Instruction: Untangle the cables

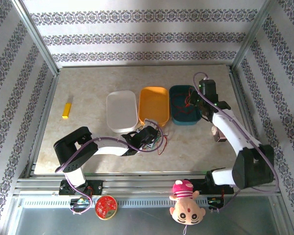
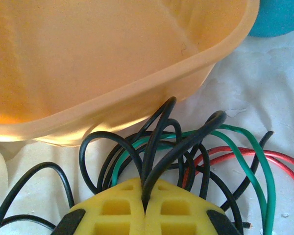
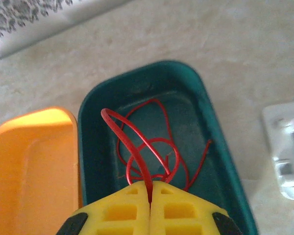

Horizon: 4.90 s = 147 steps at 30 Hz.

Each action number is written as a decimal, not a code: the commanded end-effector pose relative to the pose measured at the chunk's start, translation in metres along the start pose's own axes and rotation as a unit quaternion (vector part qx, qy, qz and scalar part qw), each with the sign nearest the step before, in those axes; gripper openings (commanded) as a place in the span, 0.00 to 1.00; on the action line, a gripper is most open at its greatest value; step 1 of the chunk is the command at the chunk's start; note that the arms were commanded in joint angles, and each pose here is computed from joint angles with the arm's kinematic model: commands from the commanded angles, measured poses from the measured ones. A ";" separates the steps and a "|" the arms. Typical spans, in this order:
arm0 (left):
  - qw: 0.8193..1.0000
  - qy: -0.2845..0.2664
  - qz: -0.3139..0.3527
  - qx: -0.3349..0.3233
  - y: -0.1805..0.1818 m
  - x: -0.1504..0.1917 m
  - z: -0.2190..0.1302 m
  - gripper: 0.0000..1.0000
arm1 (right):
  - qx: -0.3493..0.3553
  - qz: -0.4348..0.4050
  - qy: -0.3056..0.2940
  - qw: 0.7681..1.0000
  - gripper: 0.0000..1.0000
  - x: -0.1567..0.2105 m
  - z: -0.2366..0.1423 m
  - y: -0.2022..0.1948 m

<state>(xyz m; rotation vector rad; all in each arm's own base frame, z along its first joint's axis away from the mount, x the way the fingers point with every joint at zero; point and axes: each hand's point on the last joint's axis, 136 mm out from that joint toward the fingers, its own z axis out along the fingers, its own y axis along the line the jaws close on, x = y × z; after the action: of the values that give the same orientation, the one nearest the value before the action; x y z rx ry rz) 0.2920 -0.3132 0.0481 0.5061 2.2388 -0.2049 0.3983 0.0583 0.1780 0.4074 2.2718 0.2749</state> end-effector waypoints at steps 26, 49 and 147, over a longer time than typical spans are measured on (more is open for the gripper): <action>0.999 -0.034 -0.014 0.001 0.006 -0.008 -0.019 0.00 | 0.017 -0.013 0.131 0.991 0.55 0.089 -0.034 -0.032; 0.999 -0.038 -0.022 -0.007 0.011 -0.007 -0.021 0.00 | -0.103 -0.216 0.356 0.903 0.46 0.266 -0.011 0.061; 0.992 -0.081 -0.096 0.023 0.031 -0.039 -0.055 0.58 | -0.198 -0.186 0.326 0.906 0.27 0.238 -0.006 0.111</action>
<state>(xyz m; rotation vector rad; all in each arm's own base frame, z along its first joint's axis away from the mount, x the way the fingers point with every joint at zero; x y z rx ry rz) 0.2869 -0.2689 0.1141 0.2393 2.1214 -0.3484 0.2534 0.2501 0.0551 -0.4242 2.7915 0.7684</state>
